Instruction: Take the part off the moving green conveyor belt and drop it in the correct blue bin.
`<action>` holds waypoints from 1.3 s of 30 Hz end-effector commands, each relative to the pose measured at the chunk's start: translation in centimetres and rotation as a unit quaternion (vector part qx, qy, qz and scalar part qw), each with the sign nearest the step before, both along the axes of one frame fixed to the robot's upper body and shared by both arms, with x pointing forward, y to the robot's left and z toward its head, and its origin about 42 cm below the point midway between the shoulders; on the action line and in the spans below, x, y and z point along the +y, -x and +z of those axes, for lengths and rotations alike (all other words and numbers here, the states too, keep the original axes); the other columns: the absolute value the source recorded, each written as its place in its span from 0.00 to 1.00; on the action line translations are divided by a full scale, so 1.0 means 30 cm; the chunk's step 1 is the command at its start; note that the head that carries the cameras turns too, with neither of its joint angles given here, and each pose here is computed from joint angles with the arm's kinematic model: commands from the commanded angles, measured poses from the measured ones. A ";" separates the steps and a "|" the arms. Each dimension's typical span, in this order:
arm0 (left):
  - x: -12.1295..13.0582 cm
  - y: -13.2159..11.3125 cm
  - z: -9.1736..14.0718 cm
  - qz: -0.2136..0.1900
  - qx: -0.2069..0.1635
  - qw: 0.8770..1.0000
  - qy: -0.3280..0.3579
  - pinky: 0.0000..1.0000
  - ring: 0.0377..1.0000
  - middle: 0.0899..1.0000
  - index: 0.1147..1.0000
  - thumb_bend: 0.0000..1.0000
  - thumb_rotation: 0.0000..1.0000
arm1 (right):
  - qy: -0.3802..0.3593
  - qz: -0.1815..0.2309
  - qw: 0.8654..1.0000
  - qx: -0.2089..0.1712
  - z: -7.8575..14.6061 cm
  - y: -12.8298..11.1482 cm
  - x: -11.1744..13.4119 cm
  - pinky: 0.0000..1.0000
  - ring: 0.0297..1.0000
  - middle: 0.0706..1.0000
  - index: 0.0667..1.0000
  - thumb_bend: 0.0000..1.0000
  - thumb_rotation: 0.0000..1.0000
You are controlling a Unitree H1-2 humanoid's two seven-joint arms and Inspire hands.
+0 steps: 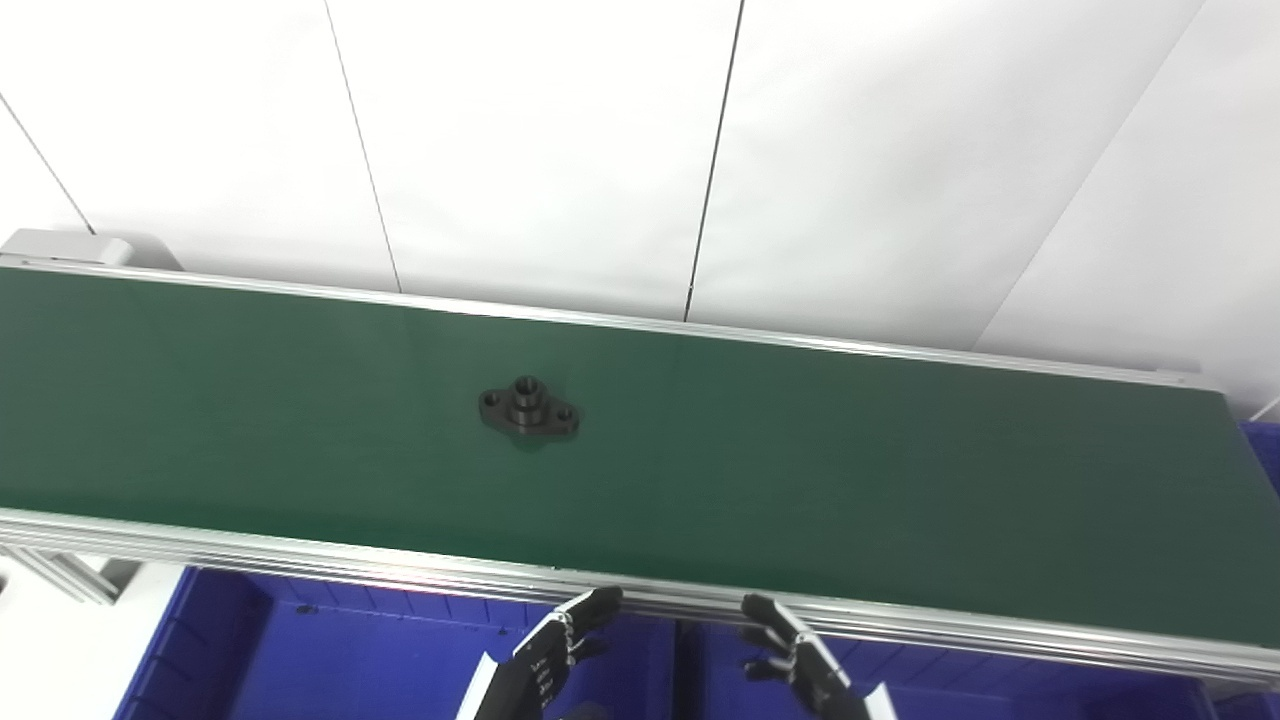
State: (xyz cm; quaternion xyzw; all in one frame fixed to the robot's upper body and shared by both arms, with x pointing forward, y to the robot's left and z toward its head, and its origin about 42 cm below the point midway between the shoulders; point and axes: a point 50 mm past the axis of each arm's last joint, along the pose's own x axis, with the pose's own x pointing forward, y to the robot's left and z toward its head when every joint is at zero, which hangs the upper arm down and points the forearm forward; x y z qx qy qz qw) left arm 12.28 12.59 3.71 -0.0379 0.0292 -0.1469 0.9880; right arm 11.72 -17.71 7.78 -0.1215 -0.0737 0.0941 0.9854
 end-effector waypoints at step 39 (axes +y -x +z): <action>-0.031 -0.014 0.041 -0.010 -0.018 0.999 0.029 0.88 0.89 0.82 0.82 0.91 0.75 | 0.410 -0.044 0.899 -0.148 0.336 -0.874 0.070 0.62 0.77 0.81 0.88 0.83 0.64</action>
